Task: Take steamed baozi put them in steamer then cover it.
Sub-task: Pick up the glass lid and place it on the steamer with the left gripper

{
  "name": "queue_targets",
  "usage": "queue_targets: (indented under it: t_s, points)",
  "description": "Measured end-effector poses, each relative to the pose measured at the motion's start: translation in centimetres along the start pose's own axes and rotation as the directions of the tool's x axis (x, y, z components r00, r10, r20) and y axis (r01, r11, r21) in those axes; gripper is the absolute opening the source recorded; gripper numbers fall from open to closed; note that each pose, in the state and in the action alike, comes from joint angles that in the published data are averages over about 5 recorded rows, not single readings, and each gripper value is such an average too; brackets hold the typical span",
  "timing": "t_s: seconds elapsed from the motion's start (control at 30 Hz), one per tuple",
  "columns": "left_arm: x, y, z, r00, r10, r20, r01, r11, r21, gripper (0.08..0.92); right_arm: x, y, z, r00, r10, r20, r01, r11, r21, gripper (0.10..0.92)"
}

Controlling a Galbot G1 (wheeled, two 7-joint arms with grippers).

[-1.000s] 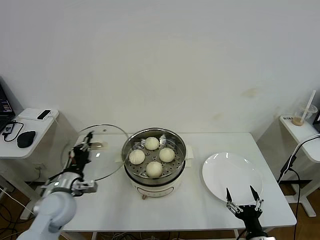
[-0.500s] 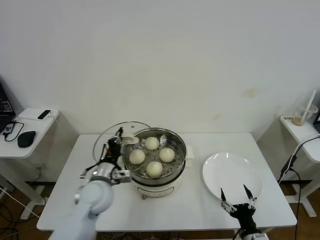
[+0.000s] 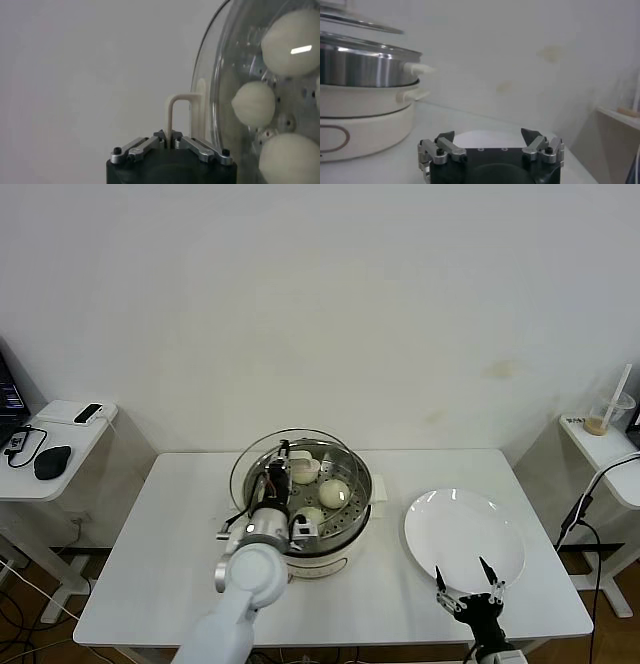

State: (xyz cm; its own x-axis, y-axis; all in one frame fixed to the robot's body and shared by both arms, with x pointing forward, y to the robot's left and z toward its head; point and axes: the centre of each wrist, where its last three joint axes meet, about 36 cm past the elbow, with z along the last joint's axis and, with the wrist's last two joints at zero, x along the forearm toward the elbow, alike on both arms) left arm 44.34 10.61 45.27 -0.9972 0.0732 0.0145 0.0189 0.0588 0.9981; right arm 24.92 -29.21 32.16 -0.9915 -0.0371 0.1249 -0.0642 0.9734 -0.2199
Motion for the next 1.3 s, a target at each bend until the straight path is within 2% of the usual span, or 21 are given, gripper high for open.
queue_targets:
  t_s: [0.53, 1.3]
  points:
    - [0.0, -1.1, -2.4, 0.9997, 0.019, -0.012, -0.02, 0.999, -0.042, 0.14, -0.1, 0.6, 0.5, 1.0, -0.021, -0.012, 0.021, 1.0, 0.003, 0.823]
    - [-0.3, -2.3, -3.6, 0.9992, 0.038, -0.01, -0.039, 0.998, -0.052, 0.14, 0.0, 1.1, 0.8, 0.999, -0.035, -0.017, 0.035, 0.999, 0.003, 0.823]
